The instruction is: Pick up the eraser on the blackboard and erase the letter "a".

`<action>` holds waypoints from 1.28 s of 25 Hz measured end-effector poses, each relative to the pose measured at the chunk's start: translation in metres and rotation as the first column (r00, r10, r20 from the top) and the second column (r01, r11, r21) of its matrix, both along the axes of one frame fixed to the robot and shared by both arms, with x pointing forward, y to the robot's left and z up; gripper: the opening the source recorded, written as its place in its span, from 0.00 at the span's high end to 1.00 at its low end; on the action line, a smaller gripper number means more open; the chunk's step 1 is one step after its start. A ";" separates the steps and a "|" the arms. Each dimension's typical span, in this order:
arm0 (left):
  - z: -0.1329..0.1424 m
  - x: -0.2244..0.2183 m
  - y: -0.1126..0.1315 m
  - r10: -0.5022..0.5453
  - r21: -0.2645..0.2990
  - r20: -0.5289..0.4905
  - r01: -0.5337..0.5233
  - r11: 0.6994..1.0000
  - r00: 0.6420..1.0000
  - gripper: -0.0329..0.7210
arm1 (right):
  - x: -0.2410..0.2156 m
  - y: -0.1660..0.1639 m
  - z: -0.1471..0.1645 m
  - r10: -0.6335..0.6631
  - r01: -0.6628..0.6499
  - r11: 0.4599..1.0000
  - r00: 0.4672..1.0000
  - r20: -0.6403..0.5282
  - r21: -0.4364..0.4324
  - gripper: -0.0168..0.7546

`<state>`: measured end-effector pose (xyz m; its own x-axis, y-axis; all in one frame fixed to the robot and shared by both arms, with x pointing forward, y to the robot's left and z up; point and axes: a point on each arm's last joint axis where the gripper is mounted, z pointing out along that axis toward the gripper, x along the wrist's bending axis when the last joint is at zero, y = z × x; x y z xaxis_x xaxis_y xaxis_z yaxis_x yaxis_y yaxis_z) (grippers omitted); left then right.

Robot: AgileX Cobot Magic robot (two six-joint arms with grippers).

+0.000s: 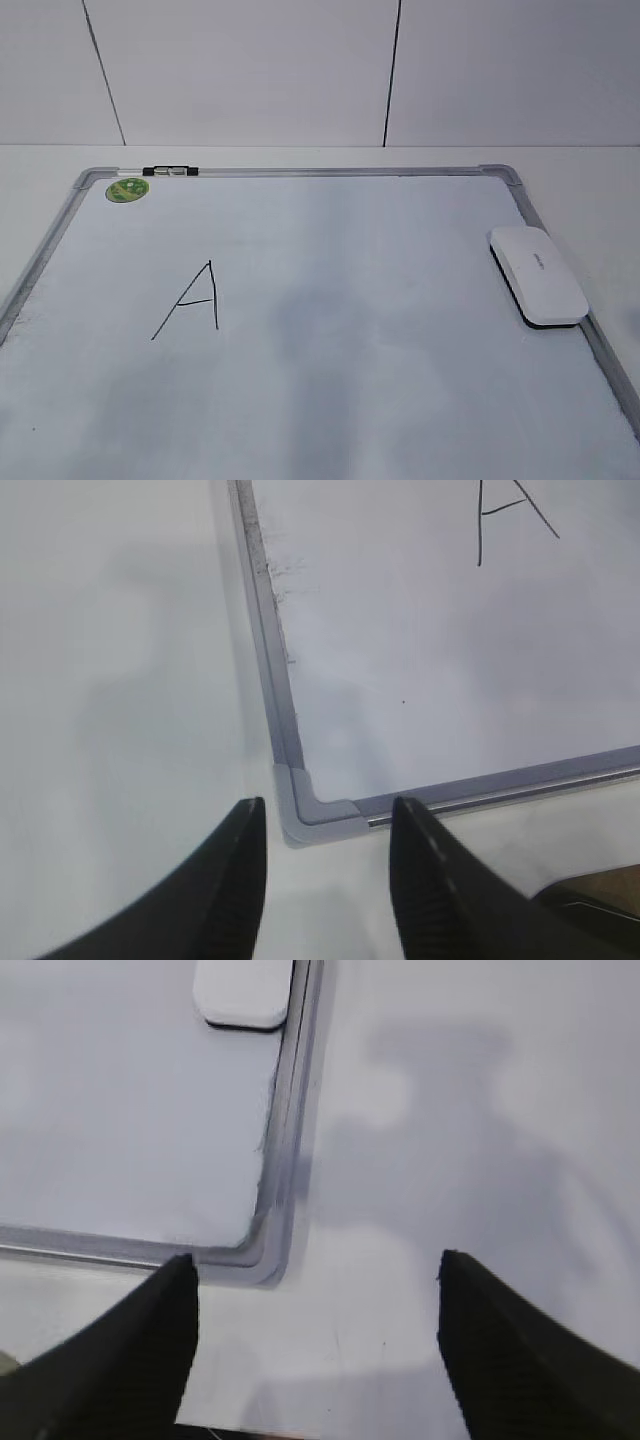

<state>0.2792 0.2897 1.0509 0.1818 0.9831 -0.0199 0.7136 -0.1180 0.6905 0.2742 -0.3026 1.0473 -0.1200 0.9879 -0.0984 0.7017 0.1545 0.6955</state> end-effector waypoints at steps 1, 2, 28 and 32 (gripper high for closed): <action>-0.002 0.000 0.000 0.000 0.000 -0.005 0.000 1.000 1.000 0.54 | 0.000 0.000 -0.002 -0.001 0.001 1.000 1.000 -0.014 -0.002 0.21; -0.003 0.000 0.000 0.000 0.000 -0.009 0.000 1.000 1.000 0.54 | -0.001 0.000 -0.003 -0.001 0.001 1.000 1.000 -0.020 -0.001 0.21; -0.003 -0.004 0.000 0.003 -0.007 0.015 -0.003 1.000 1.000 0.58 | -0.013 -0.003 -0.002 -0.061 0.060 0.998 0.997 0.051 0.019 0.21; -0.002 -0.009 0.001 0.034 -0.009 0.054 -0.033 0.999 0.998 0.58 | -0.019 -0.005 -0.001 -0.160 0.158 0.987 0.983 0.087 0.026 0.21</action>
<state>0.2698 0.2907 1.0488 0.1499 0.9885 -0.0190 0.6788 -0.0889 0.7289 0.2548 -0.3080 1.0462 0.0470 0.9954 -0.0830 0.6522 0.0323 0.7573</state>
